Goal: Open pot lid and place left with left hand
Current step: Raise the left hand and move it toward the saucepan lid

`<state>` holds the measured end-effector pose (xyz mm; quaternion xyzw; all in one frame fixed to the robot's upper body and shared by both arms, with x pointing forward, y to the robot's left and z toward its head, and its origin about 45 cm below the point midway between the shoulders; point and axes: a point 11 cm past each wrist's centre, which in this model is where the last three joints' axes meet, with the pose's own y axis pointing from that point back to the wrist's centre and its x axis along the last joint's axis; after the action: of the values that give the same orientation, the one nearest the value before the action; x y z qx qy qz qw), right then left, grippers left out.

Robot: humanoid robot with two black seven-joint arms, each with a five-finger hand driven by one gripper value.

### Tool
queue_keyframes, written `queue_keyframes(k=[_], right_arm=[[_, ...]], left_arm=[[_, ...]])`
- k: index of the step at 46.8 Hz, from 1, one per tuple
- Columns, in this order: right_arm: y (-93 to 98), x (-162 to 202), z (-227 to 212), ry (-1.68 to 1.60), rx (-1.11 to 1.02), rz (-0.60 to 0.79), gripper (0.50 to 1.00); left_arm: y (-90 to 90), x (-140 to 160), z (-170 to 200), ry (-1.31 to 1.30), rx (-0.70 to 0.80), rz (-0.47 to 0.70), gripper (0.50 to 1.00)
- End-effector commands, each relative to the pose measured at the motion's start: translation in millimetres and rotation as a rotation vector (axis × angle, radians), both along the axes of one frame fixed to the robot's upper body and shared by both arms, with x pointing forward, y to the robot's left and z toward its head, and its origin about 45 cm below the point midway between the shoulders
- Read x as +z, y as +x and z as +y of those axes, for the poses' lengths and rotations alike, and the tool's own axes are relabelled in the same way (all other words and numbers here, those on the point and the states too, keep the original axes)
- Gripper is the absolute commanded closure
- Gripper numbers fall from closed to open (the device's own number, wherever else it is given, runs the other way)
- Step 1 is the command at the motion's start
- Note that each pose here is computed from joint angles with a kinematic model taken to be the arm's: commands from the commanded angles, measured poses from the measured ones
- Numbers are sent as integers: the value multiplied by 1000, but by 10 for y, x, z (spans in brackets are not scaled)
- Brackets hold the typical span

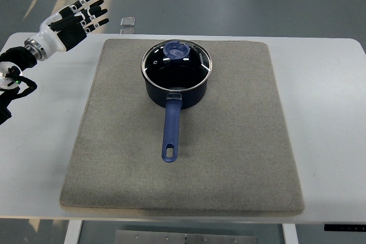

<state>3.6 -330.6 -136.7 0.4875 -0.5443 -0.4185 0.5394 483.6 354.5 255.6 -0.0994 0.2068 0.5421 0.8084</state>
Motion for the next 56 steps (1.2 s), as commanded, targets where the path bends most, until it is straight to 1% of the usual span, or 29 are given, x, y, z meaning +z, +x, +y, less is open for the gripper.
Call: queue_keyframes(k=[1,17,31,37,40,44,49,51,56], right_arm=[[0,0,0,0,0,0,585],[0,0,0,0,0,0,585],[0,0,0,0,0,0,585],[0,0,0,0,0,0,585],[0,0,0,0,0,0,585],[0,0,0,0,0,0,585],[0,0,0,0,0,0,585],[0,0,0,0,0,0,585],[0,0,0,0,0,0,585]], left_arm=[[3,0,-12,-1,-2,0,506],[8,3,-17,4,-4,0,506],[39,66,-58,27,-20,-10,506],[82,178,-73,47,-29,-31,508],[86,203,-57,95,-41,-34,508],[118,273,-108,201,-83,-46,506],[122,290,-170,338,-139,-62,506],[127,313,-181,377,-151,-79,508],[158,524,-117,482,-162,-155,508]])
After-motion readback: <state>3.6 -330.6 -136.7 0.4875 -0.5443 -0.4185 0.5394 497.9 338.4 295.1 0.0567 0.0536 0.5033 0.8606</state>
